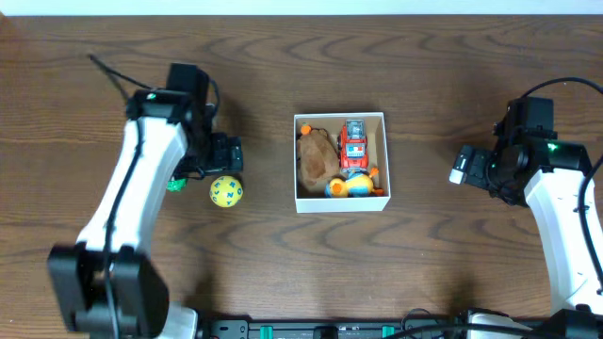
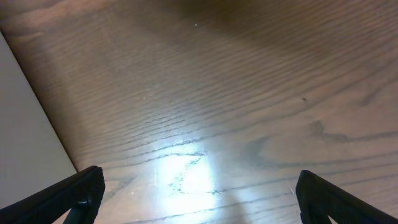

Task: Pack container
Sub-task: 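Lower the left gripper onto the yellow letter ball and grasp it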

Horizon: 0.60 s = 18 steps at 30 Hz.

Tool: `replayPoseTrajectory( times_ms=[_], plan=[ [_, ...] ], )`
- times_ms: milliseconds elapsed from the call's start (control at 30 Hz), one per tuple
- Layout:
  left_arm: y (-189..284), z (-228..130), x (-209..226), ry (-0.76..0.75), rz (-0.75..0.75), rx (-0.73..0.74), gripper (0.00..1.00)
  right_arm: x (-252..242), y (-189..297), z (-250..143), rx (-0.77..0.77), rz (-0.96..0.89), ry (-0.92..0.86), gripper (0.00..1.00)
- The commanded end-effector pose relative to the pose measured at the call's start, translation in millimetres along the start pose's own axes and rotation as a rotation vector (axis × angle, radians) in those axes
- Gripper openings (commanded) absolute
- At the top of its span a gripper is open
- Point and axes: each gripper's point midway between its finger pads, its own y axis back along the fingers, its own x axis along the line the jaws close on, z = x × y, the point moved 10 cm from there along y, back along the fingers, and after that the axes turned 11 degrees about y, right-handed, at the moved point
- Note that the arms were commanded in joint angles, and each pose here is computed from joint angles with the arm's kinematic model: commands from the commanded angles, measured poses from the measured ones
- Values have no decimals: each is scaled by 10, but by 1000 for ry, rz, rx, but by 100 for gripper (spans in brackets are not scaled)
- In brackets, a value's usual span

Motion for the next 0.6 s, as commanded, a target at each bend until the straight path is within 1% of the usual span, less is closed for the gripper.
replayPoseTrajectory(
  times_ms=[0, 267, 433, 467, 500, 533, 567],
  plan=[
    [-233, 69, -22, -13, 32, 72, 98, -24, -16, 4, -3, -5, 8, 99],
    [-778, 123, -20, -7, 91, 210, 98, -24, -16, 8, -6, -5, 13, 99],
    [-938, 132, -17, -5, 108, 249, 98, -24, -16, 8, -6, -5, 20, 99],
    [-951, 131, -17, -6, 110, 253, 94, -24, -16, 8, -6, -5, 20, 99],
    [-959, 131, -15, -5, 111, 256, 88, -24, -16, 7, -5, -5, 20, 99],
    [-963, 131, -16, -5, 112, 257, 83, -24, -16, 7, -5, -5, 20, 99],
    [-963, 131, -16, -5, 112, 257, 80, -24, -16, 7, -5, -5, 23, 99]
  ],
)
